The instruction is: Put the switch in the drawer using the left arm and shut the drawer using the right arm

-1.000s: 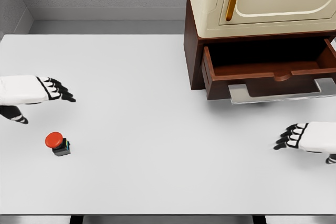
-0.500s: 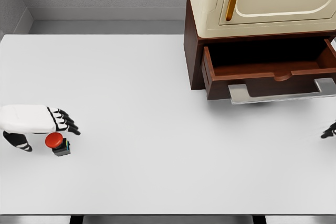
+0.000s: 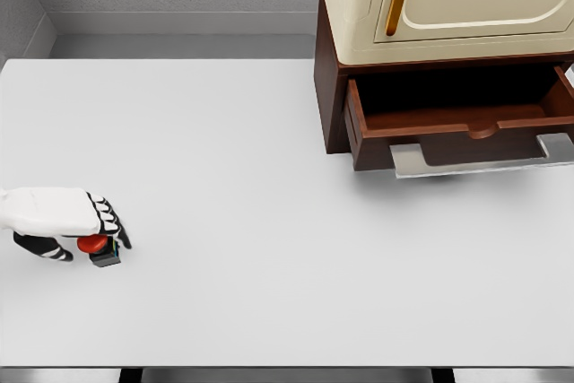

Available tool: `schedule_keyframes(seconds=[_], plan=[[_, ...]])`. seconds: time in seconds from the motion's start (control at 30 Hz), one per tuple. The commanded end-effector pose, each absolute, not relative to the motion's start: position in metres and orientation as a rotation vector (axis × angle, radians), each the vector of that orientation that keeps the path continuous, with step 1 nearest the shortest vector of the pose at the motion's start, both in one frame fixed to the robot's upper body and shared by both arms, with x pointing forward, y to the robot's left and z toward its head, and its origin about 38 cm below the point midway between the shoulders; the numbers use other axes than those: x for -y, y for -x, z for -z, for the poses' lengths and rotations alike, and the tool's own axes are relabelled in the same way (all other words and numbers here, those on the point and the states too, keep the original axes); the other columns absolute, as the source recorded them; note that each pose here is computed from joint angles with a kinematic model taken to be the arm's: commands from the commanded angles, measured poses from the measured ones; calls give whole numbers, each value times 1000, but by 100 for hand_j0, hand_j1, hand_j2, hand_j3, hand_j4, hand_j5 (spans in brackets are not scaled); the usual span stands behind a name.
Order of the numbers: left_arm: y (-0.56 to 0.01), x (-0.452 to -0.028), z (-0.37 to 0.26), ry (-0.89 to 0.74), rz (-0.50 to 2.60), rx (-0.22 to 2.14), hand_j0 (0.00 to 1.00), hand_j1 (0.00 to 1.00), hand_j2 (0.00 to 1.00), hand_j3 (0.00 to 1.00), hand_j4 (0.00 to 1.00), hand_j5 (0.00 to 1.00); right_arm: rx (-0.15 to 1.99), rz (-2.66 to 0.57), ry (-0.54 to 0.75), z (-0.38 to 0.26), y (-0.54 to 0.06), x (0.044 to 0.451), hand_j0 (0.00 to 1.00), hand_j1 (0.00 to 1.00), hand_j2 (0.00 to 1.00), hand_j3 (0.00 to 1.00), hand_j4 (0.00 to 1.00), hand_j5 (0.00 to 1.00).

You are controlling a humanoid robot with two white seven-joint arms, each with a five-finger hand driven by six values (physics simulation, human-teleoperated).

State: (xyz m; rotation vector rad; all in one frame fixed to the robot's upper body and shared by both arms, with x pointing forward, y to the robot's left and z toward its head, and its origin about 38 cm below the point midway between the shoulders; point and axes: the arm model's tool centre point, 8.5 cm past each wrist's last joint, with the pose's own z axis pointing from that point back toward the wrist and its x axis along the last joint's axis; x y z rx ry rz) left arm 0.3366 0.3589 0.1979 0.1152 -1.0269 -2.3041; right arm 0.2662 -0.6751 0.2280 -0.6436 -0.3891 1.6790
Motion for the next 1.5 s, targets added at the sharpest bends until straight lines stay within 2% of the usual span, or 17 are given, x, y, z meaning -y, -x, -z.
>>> schedule_keyframes(seconds=[0.0,0.07,0.13,0.3,0.43,0.57,0.67,0.73,0.77,0.83,0.93,1.0,1.07,1.17,1.23,1.33,1.47], plan=[[-337,-359,-198,-115,2298,1029,72,72,72,72,72,72,407,-1622,666,-234,-263,684,100,100,100,100,100,100],[-337,-359,-198,-115,2298,1029,70,70,70,70,70,70,455,-1587,677,-237,-266,683,100,100,100,100,100,100],[-337,-359,-198,-115,2298,1029,67,67,67,67,67,67,660,-1417,669,-247,-275,678,100,100,100,100,100,100],[-337,-359,-198,-115,2298,1029,61,61,61,61,61,61,799,-1347,662,-225,-288,664,100,100,100,100,100,100],[-337,-359,-198,-112,2299,1029,54,54,54,54,54,54,772,-1256,743,-239,-275,693,100,100,100,100,100,100],[-337,-358,-197,-111,2299,1031,41,41,41,41,41,41,810,-908,880,-238,-227,749,100,100,100,100,100,100],[-337,-358,-198,-112,2300,1033,38,38,38,38,38,38,785,-871,837,-199,-210,746,100,100,100,100,100,100],[-338,-357,-199,-113,2300,1037,39,39,39,39,39,39,801,-775,811,-169,-178,746,100,100,100,100,100,100],[-339,-353,-198,-108,2299,1054,39,39,39,39,39,39,854,-676,844,-167,-152,750,100,100,100,100,100,100],[-340,-349,-199,-104,2297,1070,39,39,39,39,39,39,906,-621,903,-160,-109,740,100,100,100,100,100,100],[-344,-339,-199,-75,2277,1125,39,39,39,39,39,39,970,-743,968,-154,-83,681,100,100,100,100,100,100],[-347,-333,-205,-55,2247,1177,39,39,39,39,39,39,1055,-703,1110,-189,-56,661,100,100,100,100,100,100],[-351,-324,-209,-31,2223,1231,39,39,39,39,39,39,1141,-665,1184,-218,-48,654,100,100,100,100,100,100],[-357,-312,-215,-5,2195,1301,39,39,39,39,39,39,1196,-742,1206,-242,-59,637,100,100,100,100,100,100],[-362,-305,-217,7,2180,1339,39,39,39,39,39,39,1189,-856,1129,-227,-84,618,100,100,100,100,100,100],[-372,-288,-213,33,2157,1397,39,39,39,39,39,39,1191,-1092,973,-191,-126,561,100,100,100,100,100,100],[-382,-265,-211,67,2135,1468,39,39,39,39,39,39,1262,-1160,929,-192,-145,534,100,100,100,100,100,100]])
